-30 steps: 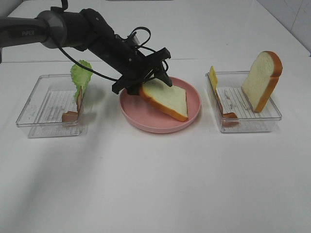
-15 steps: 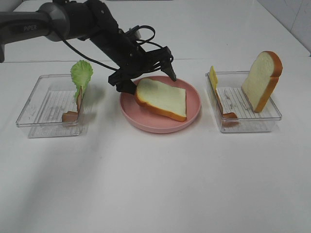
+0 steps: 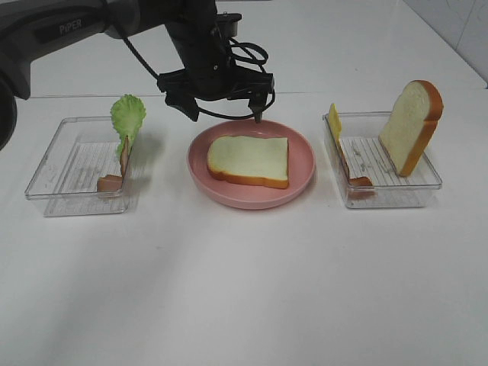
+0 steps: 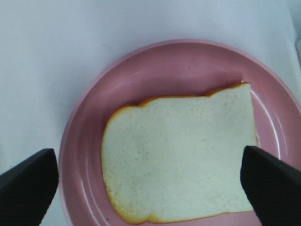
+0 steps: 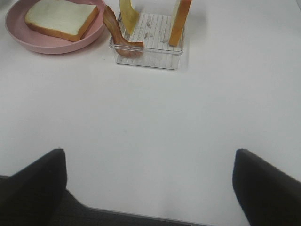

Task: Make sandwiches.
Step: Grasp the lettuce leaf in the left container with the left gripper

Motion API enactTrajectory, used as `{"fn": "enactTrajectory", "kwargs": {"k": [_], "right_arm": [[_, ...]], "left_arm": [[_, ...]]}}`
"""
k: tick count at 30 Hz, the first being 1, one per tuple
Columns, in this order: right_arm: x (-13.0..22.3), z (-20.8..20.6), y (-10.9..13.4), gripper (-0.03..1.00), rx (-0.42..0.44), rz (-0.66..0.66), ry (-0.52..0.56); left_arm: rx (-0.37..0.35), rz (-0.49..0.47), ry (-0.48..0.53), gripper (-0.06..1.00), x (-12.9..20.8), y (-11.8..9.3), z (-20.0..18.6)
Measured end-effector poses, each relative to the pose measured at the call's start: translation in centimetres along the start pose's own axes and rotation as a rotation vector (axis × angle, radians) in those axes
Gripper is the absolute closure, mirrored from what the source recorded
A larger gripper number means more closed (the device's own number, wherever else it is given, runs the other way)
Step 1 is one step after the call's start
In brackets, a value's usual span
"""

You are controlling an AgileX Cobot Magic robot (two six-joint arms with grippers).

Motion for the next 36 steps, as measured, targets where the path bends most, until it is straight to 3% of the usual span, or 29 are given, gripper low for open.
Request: {"fn": "enactTrajectory", "kwargs": {"k": [7, 11, 18, 23, 25, 26, 28, 31, 33, 36], "right_arm": [[0.0, 0.0, 0.0, 0.04, 0.0, 0.0, 0.0], [0.0, 0.0, 0.0, 0.04, 0.0, 0.0, 0.0], [0.0, 0.0, 0.0, 0.04, 0.0, 0.0, 0.0], [0.0, 0.0, 0.0, 0.04, 0.0, 0.0, 0.0], [0.0, 0.0, 0.0, 0.04, 0.0, 0.0, 0.0], [0.0, 0.0, 0.0, 0.04, 0.0, 0.0, 0.0], [0.0, 0.0, 0.0, 0.04, 0.0, 0.0, 0.0], [0.0, 0.0, 0.0, 0.04, 0.0, 0.0, 0.0], [0.0, 0.0, 0.0, 0.04, 0.0, 0.0, 0.0], [0.0, 0.0, 0.0, 0.04, 0.0, 0.0, 0.0]], "left_arm": [[-0.022, 0.066, 0.015, -0.03, -0.9, 0.0, -2.8], [-0.004, 0.083, -0.075, -0.03, -2.8, -0.1, -5.8], [-0.001, 0.097, -0.138, -0.03, -3.9, 0.6, -9.9], [-0.024, 0.055, -0.146, -0.03, -4.0, 3.5, -12.7], [-0.062, -0.004, -0.118, -0.03, -3.3, 7.1, -13.9], [-0.062, -0.004, -0.118, -0.03, -3.3, 7.1, -13.9], [-0.091, -0.048, -0.099, -0.03, -2.9, 9.8, -14.1], [-0.096, -0.064, -0.09, -0.03, -2.7, 10.5, -14.1], [-0.108, -0.111, -0.063, -0.03, -2.3, 12.6, -13.3], [-0.11, -0.116, -0.058, -0.03, -2.3, 12.8, -13.1]]}}
Point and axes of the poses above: a point on each arm's last joint axis where the gripper is mounted, z pointing out along that axis toward the gripper, y along the wrist's bending axis when the last joint is at zero, x = y × z, the point moved 5 cm from there along z, pointing out along that axis toward the gripper, and after that the axes turned 6 degrees about z, right-handed, at the moved point
